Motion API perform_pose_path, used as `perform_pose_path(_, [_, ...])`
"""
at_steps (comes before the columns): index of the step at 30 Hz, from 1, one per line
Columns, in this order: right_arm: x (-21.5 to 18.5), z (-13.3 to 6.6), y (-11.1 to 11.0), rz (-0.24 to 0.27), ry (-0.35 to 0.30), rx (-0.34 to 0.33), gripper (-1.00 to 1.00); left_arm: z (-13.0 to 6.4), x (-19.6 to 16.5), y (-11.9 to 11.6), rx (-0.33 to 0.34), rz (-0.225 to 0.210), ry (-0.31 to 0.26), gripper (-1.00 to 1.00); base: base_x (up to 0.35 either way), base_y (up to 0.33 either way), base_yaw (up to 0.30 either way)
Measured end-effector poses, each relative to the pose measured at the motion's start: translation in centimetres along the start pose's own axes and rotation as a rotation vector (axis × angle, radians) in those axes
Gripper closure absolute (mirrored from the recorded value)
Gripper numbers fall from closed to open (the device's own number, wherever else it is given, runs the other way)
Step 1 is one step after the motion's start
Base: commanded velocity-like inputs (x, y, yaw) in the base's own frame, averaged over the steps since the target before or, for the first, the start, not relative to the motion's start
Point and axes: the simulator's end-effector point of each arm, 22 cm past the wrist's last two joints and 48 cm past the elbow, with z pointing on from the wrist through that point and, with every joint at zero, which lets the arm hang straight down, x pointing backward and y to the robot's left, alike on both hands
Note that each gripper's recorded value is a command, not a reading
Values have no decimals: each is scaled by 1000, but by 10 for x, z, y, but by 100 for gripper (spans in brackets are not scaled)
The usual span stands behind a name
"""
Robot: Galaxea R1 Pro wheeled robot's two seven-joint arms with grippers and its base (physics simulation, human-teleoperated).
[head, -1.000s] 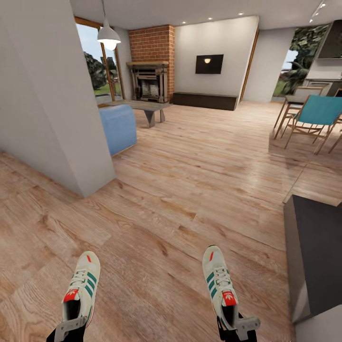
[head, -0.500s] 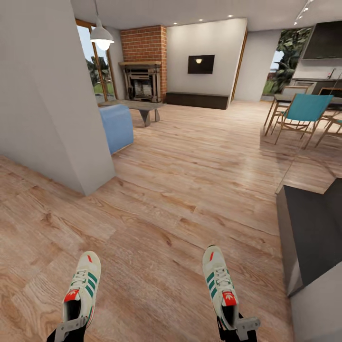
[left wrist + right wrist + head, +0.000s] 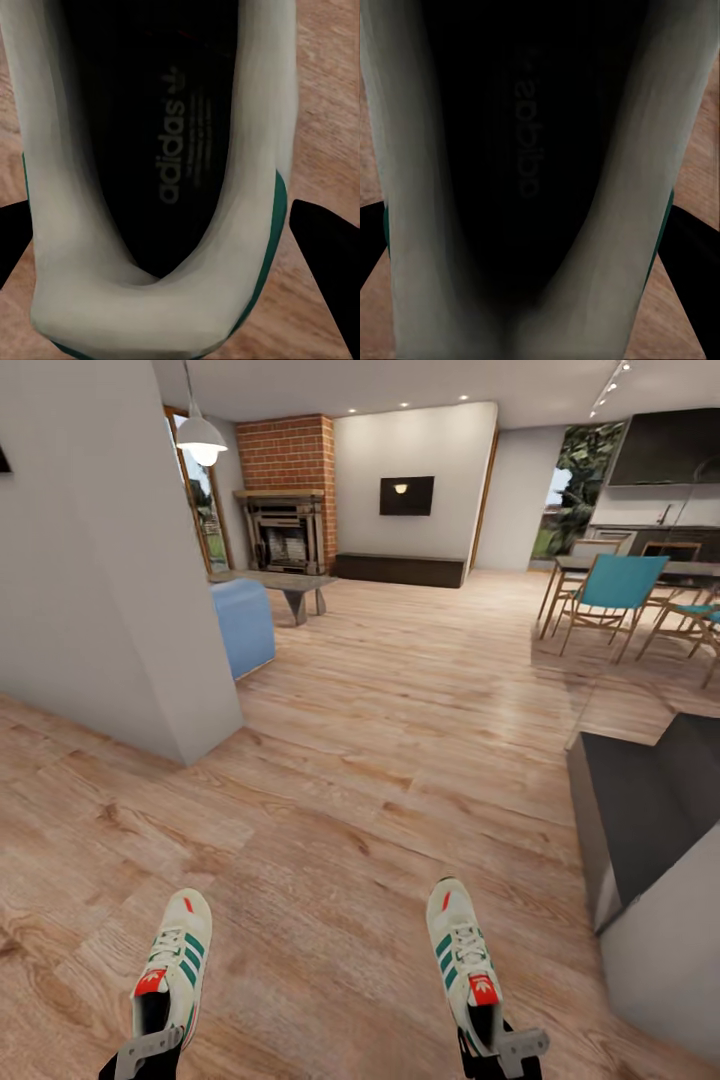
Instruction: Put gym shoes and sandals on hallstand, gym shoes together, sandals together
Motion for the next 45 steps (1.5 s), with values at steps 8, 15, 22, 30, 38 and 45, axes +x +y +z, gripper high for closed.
perform_pose_path(8, [5, -1, -2, -4, 10, 2, 100, 0, 0, 0, -1, -1, 0, 100, -236, 224, -262])
perform_pose_path(15, [5, -1, -2, -3, 11, 3, 100, 0, 0, 0, -1, -1, 0, 100, -236, 223, -264])
perform_pose_path(22, [5, -1, -2, -3, 11, 3, 100, 0, 0, 0, -1, -1, 0, 100, -236, 224, -264])
perform_pose_path(30, [5, -1, -2, -3, 11, 3, 100, 0, 0, 1, -2, -2, 0, 100, -236, 223, -264])
perform_pose_path(38, [5, -2, -2, -3, 10, 3, 100, 0, 0, 1, -2, -3, -1, 100, -144, 151, -264])
perform_pose_path(45, [5, -2, -2, -4, 10, 3, 100, -3, 2, 2, -3, 2, -4, 100, -13, 16, -264])
